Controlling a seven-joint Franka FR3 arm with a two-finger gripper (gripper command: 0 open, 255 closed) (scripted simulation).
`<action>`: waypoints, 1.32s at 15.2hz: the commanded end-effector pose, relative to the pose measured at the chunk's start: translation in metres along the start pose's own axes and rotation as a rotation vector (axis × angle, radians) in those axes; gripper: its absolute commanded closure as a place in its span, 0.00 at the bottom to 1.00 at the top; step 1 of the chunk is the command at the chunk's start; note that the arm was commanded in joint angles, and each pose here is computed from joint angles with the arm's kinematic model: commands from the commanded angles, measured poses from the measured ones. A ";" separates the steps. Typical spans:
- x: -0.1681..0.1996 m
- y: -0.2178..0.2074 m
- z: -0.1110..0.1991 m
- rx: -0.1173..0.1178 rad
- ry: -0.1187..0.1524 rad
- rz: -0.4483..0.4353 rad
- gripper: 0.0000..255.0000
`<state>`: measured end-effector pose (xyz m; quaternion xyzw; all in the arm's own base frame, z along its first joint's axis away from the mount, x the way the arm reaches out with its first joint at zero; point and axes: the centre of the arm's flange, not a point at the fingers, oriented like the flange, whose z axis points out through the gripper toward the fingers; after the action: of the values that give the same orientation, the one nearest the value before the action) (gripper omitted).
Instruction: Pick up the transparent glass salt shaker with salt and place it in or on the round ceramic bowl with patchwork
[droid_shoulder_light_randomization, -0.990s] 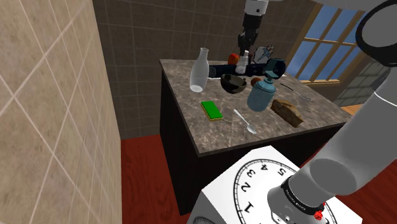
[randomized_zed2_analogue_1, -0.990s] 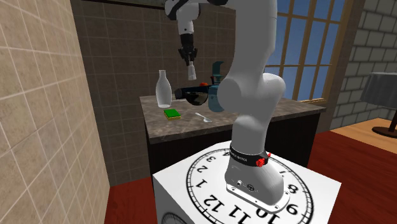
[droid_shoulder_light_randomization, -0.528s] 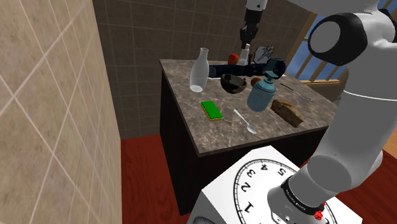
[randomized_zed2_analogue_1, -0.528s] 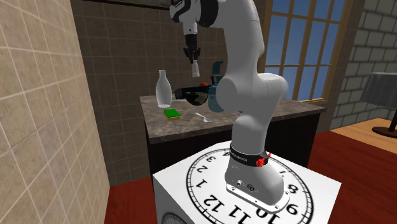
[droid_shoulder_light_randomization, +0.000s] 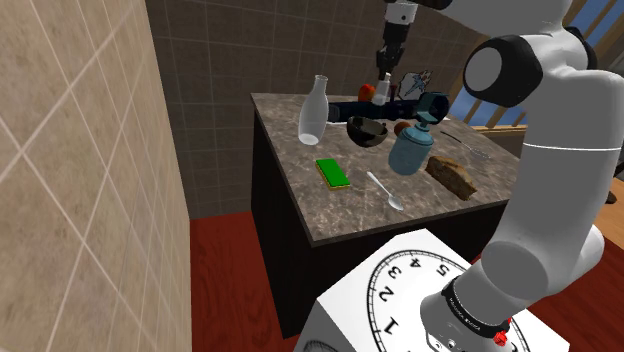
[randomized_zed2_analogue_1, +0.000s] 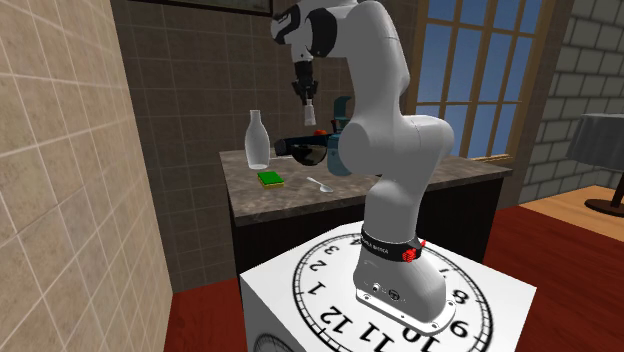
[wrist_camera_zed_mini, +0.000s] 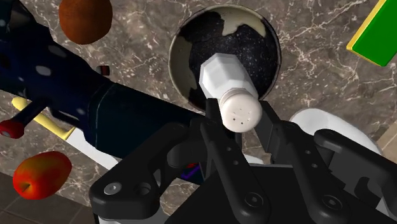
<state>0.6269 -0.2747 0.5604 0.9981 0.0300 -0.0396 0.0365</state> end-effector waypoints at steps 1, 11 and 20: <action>0.001 -0.001 0.012 0.000 0.001 0.000 1.00; 0.005 -0.004 0.064 0.000 0.001 0.000 1.00; 0.007 -0.006 0.089 0.000 0.001 0.000 1.00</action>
<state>0.6267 -0.2749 0.4709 0.9981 0.0302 -0.0395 0.0365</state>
